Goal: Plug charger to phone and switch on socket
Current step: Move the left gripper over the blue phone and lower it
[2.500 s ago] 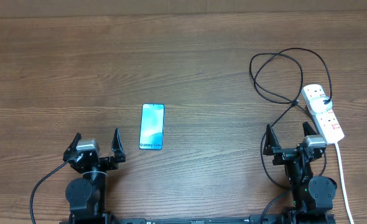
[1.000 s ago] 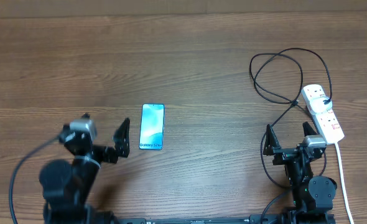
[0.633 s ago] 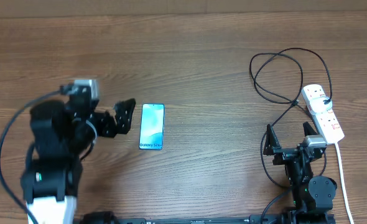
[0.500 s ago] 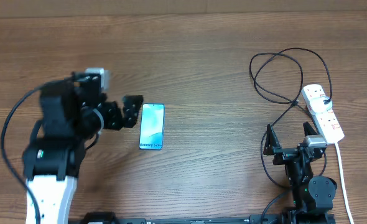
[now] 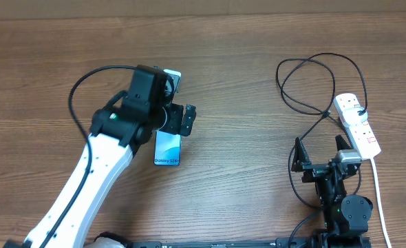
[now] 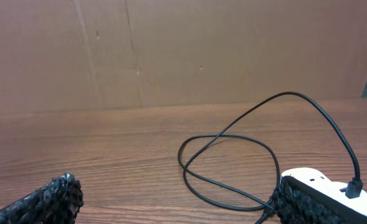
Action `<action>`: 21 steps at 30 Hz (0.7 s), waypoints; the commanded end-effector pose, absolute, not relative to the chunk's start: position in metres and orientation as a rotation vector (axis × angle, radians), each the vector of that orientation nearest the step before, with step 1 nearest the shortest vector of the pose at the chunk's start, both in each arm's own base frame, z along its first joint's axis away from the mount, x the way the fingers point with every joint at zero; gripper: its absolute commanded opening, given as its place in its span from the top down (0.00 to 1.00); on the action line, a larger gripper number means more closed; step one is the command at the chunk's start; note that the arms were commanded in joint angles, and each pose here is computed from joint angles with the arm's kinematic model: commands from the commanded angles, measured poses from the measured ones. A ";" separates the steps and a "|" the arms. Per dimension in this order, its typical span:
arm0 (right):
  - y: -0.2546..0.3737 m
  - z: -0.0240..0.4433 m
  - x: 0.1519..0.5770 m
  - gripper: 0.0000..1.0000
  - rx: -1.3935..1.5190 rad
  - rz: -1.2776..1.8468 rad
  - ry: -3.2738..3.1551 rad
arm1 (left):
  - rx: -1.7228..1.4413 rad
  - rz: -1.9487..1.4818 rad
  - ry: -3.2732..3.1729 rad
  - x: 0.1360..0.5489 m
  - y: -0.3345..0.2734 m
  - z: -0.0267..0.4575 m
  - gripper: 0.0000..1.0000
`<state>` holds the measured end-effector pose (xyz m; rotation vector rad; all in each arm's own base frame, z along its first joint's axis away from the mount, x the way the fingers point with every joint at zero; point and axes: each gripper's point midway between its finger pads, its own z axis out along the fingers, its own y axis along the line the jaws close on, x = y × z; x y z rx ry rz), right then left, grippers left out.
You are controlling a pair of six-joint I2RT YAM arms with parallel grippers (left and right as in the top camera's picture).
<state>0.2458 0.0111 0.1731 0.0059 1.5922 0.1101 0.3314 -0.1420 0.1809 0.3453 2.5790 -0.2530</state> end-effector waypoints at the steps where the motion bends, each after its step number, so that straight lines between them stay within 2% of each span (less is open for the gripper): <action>1: 0.011 0.170 0.246 0.00 0.003 0.106 1.593 | 0.334 -0.187 2.627 0.339 -0.139 0.167 0.00; 14: 0.011 0.170 0.246 0.00 0.003 0.106 1.593 | 0.174 -0.079 2.942 0.332 -0.131 0.074 0.00; 21: 0.011 0.170 0.246 0.00 0.003 0.106 1.593 | 0.113 -0.011 3.026 0.332 -0.115 0.044 0.00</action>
